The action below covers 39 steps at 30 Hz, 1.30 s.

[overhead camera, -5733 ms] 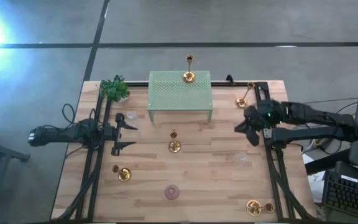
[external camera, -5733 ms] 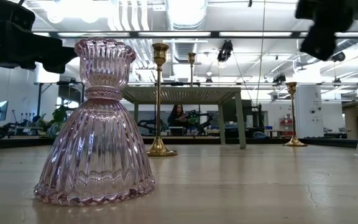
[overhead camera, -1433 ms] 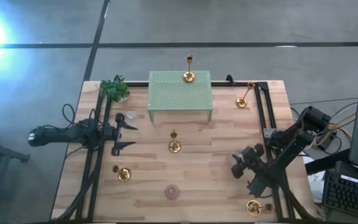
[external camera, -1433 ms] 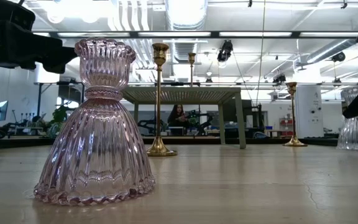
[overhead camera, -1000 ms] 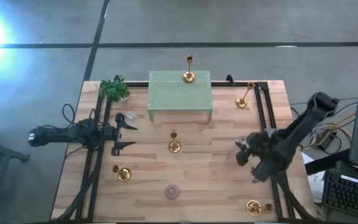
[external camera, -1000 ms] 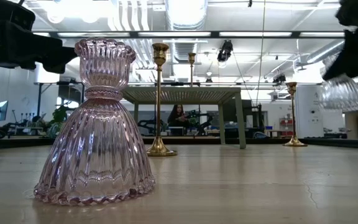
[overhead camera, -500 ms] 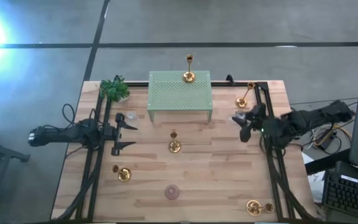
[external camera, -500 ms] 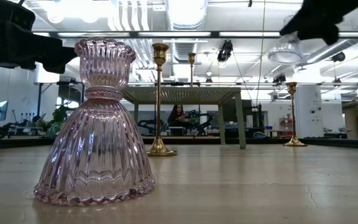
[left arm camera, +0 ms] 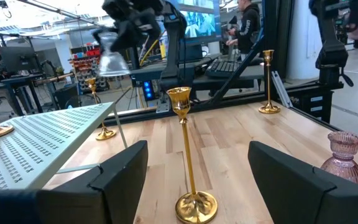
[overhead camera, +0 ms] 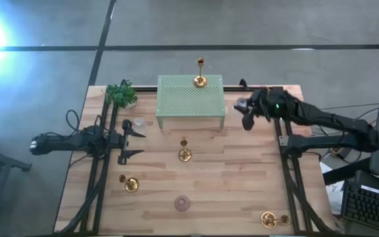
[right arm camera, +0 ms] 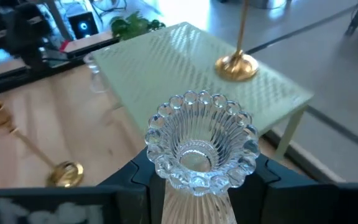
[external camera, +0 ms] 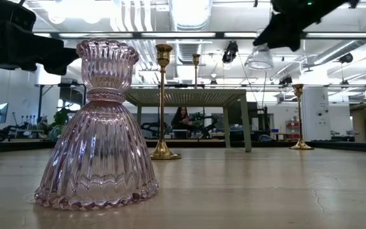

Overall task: Pick & Place candle stick holders
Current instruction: Put the transparent glass candle holder on the shelf

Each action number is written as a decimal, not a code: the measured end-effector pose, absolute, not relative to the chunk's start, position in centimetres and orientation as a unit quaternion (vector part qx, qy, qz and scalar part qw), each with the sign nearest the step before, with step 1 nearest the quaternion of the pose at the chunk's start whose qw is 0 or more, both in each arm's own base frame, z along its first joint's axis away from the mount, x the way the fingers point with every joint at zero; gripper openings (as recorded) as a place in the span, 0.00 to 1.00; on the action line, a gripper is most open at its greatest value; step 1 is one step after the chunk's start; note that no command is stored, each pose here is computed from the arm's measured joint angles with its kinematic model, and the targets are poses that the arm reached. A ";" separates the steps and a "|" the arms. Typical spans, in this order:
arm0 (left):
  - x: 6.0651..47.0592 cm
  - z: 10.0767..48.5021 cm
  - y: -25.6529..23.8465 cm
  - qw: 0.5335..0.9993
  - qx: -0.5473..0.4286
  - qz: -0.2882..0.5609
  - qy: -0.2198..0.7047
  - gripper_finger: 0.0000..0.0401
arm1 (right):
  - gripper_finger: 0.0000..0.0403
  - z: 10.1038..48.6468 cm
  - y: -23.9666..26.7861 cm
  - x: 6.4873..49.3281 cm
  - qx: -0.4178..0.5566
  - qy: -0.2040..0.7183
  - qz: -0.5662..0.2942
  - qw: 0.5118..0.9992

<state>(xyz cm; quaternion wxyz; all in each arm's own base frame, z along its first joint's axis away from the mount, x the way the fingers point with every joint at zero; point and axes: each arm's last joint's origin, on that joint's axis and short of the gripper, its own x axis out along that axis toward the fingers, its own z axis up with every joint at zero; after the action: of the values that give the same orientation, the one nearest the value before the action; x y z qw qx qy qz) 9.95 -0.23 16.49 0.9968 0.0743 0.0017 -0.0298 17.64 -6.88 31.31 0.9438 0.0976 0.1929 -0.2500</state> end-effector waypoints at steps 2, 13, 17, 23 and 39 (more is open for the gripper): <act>10.0 16.5 -0.2 0.997 0.074 -0.030 0.002 0.70 | 0.30 32.2 -8.1 18.4 0.084 0.197 -0.244 0.946; 10.0 16.5 -0.2 0.997 0.074 -0.030 0.002 0.70 | 0.30 33.8 -15.6 23.8 0.042 0.240 -0.225 0.943; 10.0 16.5 -0.2 0.997 0.074 -0.030 0.002 0.70 | 0.30 32.8 -17.9 25.0 0.043 0.254 -0.225 0.940; 10.0 16.5 -0.2 0.997 0.074 -0.030 0.002 0.70 | 0.30 31.1 -20.7 25.5 0.047 0.238 -0.237 0.941; 10.0 16.5 -0.2 0.997 0.074 -0.030 0.002 0.70 | 0.30 28.1 -23.5 26.9 0.059 0.263 -0.228 0.936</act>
<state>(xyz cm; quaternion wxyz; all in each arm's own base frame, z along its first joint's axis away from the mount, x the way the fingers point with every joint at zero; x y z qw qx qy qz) 9.95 -0.23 16.49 0.9968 0.0744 0.0016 -0.0298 26.88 -23.46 28.14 0.9356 0.0594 0.2630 -0.2279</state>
